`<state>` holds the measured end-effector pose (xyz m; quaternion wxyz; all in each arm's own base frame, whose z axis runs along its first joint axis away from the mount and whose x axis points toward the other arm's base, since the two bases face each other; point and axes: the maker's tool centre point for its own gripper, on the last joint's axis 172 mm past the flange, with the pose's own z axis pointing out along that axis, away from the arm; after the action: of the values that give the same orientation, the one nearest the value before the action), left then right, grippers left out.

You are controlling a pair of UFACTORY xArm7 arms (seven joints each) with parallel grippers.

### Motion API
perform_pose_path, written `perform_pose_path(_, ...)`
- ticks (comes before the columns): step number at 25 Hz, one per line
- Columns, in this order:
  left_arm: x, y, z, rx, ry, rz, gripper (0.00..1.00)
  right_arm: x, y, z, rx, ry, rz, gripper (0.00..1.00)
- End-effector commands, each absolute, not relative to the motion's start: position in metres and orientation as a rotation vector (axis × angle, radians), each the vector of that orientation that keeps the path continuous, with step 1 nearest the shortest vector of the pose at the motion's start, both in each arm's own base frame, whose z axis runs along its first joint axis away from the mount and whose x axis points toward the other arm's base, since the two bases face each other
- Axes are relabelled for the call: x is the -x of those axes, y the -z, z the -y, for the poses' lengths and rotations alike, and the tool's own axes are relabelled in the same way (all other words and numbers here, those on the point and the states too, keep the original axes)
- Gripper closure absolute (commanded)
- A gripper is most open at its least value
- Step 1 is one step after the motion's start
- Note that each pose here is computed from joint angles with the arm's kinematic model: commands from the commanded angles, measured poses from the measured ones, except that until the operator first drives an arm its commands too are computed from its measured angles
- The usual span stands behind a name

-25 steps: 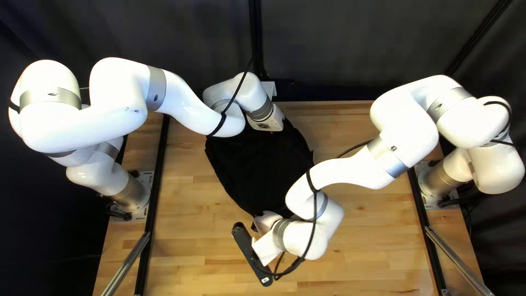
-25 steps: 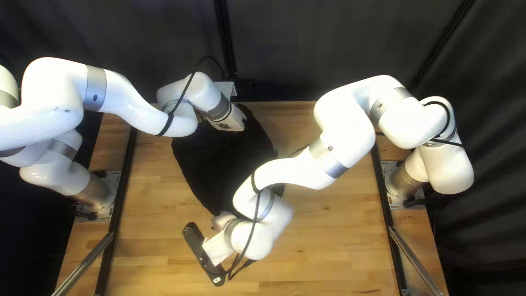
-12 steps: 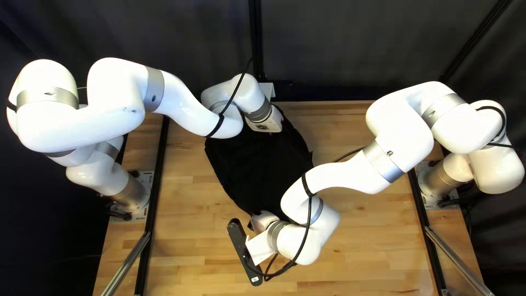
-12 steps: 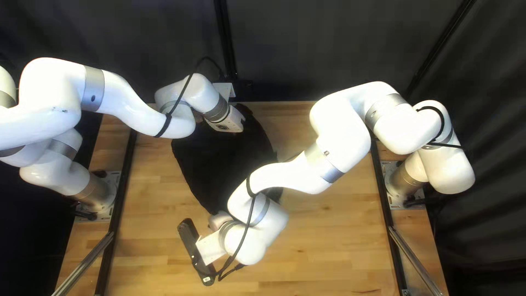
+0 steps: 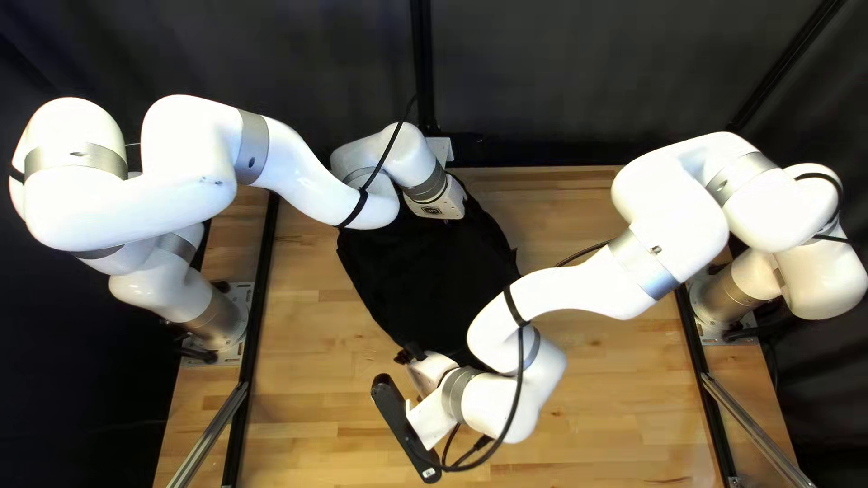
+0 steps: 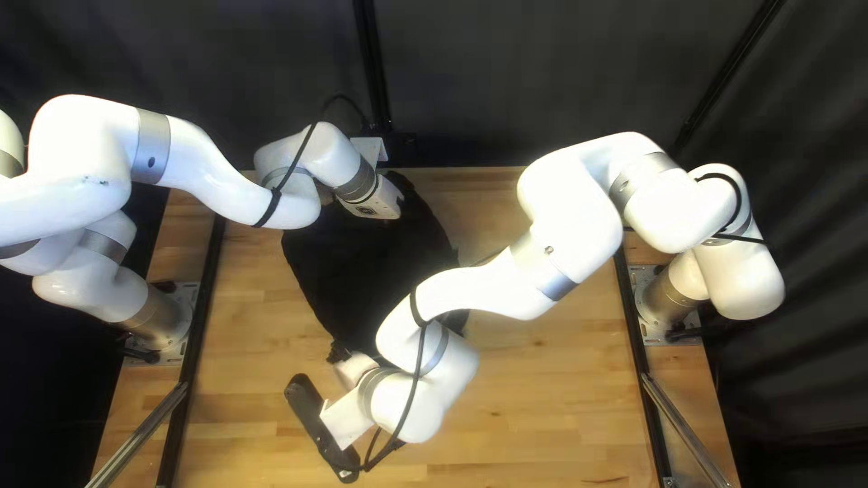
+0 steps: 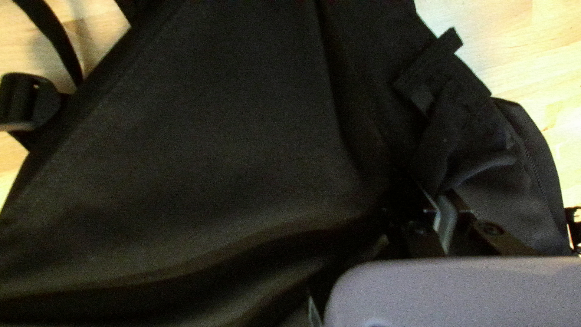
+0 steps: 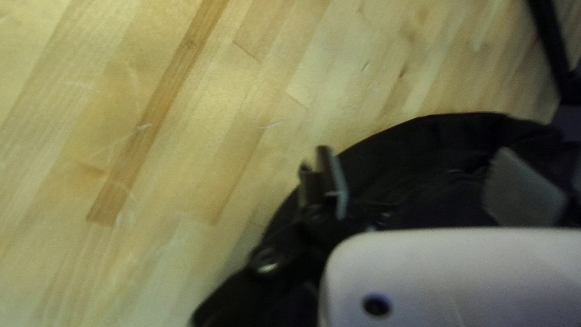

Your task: Remove a lunch box from a kids backpack

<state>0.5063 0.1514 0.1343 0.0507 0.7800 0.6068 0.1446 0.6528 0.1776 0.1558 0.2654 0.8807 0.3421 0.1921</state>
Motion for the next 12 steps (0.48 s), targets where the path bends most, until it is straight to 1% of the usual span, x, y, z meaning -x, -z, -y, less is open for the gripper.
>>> perform_pose_path(1,-0.505,-0.133,-0.152,-2.375,-0.443,-1.844,1.00,-0.629,-0.181,-0.174,-2.336,-0.471,-0.973,0.00)
perform_pose_path(5,-0.504,-0.136,-0.153,-2.379,-0.446,-1.840,1.00,-0.592,-0.205,-0.160,-2.310,-0.410,-0.981,0.00)
perform_pose_path(11,-0.505,-0.154,-0.148,-2.391,-0.457,-1.826,1.00,-0.547,-0.214,-0.144,-2.307,-0.325,-0.954,0.00)
perform_pose_path(12,-0.504,-0.158,-0.147,-2.396,-0.456,-1.820,1.00,-0.533,-0.213,-0.139,-2.308,-0.305,-0.940,0.00)
